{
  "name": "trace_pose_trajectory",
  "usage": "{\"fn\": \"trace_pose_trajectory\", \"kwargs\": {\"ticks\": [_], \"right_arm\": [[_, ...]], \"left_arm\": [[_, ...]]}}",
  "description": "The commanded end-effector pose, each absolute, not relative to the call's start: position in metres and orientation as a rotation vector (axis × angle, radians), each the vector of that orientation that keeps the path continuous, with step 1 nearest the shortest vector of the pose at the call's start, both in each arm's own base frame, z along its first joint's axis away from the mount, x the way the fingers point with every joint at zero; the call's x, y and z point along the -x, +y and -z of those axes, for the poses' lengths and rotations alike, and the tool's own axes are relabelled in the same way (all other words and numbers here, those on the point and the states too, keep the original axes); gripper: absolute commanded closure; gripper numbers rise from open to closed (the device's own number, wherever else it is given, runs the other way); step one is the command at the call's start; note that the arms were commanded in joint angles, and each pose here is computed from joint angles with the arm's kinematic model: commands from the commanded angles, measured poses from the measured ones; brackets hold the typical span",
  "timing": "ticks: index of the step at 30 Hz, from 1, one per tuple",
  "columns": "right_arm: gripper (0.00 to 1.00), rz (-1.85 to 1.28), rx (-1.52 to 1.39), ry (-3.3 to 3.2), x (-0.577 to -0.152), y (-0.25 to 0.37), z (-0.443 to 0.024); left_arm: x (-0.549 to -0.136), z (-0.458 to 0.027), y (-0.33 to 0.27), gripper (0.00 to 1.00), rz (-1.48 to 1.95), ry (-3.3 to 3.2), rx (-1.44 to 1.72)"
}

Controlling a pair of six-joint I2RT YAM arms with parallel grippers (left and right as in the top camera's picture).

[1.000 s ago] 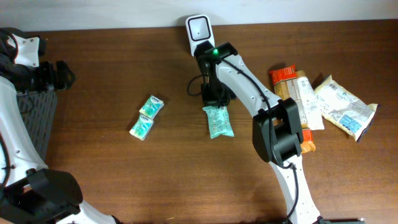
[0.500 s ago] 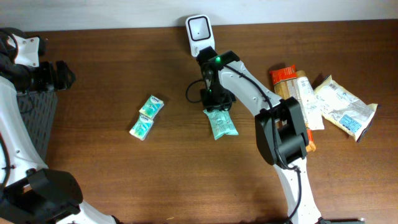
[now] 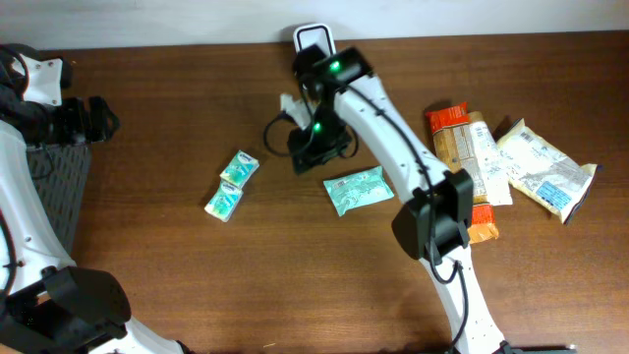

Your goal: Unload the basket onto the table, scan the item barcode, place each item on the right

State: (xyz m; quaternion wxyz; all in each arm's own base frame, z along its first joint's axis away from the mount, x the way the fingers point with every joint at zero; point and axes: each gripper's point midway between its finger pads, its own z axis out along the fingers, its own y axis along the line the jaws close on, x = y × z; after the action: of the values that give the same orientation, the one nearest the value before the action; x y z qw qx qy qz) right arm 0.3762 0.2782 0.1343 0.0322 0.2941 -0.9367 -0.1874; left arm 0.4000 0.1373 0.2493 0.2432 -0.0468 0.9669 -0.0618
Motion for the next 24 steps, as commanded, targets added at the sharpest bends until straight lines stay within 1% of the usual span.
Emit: {"fn": "trace_pose_trajectory", "kwargs": {"ticks": [1, 3, 5, 6, 7, 9, 10, 12, 15, 16, 17, 19, 22, 23, 24], "right_arm": [[0.44, 0.51, -0.78, -3.105, -0.412, 0.241, -0.179], [0.43, 0.568, -0.712, -3.129, -0.42, 0.225, -0.188], [0.43, 0.727, -0.639, -3.121, -0.425, 0.215, -0.2], [0.36, 0.753, -0.603, -3.162, -0.429, 0.201, -0.216], [0.33, 0.757, -0.595, -3.178, -0.429, 0.196, -0.222], [0.28, 0.774, -0.587, -3.254, -0.427, 0.181, -0.252], [0.27, 0.779, -0.592, -3.322, -0.422, 0.169, -0.279], [0.21, 0.739, -0.597, -3.435, -0.409, 0.151, -0.316], [0.2, 0.663, -0.625, -3.581, -0.379, 0.132, -0.366], [0.18, 0.666, -0.629, -3.589, -0.37, 0.131, -0.372], [0.14, 0.655, -0.623, -3.585, -0.366, 0.129, -0.371], [0.09, 0.563, -0.568, -3.522, -0.365, 0.123, -0.346], [0.05, 0.496, -0.475, -3.306, -0.365, 0.122, -0.27], [0.05, 0.482, -0.448, -3.237, -0.37, 0.124, -0.232], [0.05, 0.478, -0.436, -3.204, -0.373, 0.125, -0.205]], "left_arm": [[-0.4, -0.246, 0.138, 0.01, 0.176, 2.649, 0.145], [-0.4, -0.246, 0.138, 0.01, 0.176, 2.649, 0.146], [-0.4, -0.246, 0.138, 0.01, 0.176, 2.649, 0.146], [-0.4, -0.246, 0.138, 0.01, 0.176, 2.649, 0.146], [-0.4, -0.246, 0.138, 0.01, 0.176, 2.648, 0.145], [-0.4, -0.246, 0.138, 0.01, 0.176, 2.648, 0.145], [-0.4, -0.246, 0.138, 0.01, 0.176, 2.649, 0.146], [-0.4, -0.246, 0.138, 0.01, 0.176, 2.648, 0.145], [-0.4, -0.246, 0.138, 0.01, 0.176, 2.649, 0.146], [-0.4, -0.246, 0.138, 0.01, 0.176, 2.649, 0.146], [-0.4, -0.246, 0.138, 0.01, 0.176, 2.648, 0.145], [-0.4, -0.246, 0.138, 0.01, 0.176, 2.649, 0.146], [-0.4, -0.246, 0.138, 0.01, 0.176, 2.649, 0.146], [-0.4, -0.246, 0.138, 0.01, 0.176, 2.649, 0.146], [-0.4, -0.246, 0.138, 0.01, 0.176, 2.648, 0.145]]}}
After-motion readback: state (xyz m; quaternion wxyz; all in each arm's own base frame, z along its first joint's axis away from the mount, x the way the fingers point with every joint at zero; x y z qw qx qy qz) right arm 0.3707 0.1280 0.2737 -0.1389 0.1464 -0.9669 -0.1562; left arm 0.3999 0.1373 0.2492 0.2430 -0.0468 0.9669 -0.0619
